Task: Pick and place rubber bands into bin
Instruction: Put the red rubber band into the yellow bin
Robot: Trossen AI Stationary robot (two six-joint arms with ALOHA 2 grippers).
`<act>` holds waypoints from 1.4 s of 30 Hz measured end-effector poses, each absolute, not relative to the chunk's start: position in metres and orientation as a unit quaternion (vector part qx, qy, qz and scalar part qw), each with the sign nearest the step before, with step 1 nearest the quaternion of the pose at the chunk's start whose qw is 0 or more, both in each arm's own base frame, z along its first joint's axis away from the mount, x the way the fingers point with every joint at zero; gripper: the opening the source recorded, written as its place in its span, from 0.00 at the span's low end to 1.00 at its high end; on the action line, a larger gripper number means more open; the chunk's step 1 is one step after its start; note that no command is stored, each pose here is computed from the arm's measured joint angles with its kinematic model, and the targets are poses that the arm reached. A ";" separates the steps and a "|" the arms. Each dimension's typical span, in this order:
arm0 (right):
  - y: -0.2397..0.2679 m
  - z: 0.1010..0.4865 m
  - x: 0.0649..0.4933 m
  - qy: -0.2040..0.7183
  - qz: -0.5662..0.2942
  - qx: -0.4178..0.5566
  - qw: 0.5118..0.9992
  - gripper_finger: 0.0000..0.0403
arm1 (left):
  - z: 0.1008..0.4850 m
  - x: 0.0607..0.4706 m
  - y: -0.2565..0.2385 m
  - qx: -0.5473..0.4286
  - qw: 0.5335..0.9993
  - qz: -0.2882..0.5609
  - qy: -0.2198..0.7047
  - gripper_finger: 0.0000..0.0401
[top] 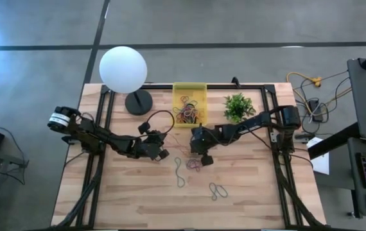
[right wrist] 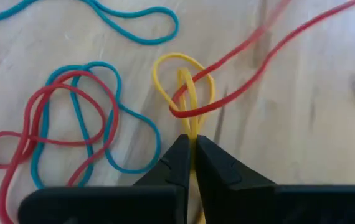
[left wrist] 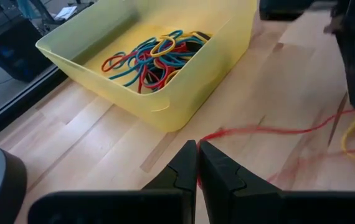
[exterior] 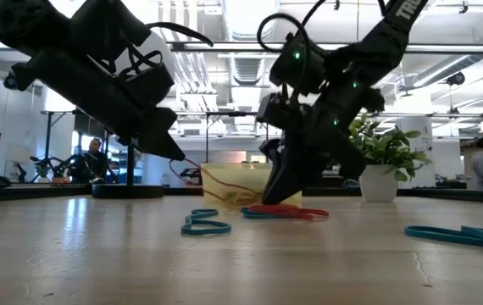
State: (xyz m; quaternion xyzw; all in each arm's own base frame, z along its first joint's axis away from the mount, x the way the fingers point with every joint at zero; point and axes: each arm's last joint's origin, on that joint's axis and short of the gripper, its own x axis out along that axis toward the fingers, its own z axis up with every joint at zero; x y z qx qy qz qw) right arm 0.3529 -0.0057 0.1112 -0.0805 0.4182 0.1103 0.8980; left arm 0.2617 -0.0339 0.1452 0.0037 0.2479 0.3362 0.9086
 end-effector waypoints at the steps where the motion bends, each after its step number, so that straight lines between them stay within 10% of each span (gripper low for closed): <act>1: -0.005 0.115 0.352 0.418 0.107 -0.084 0.898 0.02 | 0.145 0.262 -0.034 0.004 0.909 0.336 0.248 0.00; 21: 0.015 0.206 0.267 0.529 0.026 -0.089 0.843 0.02 | 0.144 0.261 -0.034 0.004 0.908 0.333 0.254 0.00; 42: 0.028 0.194 0.223 0.446 0.047 -0.032 0.893 0.03 | 0.145 0.262 -0.034 -0.004 0.912 0.332 0.242 0.00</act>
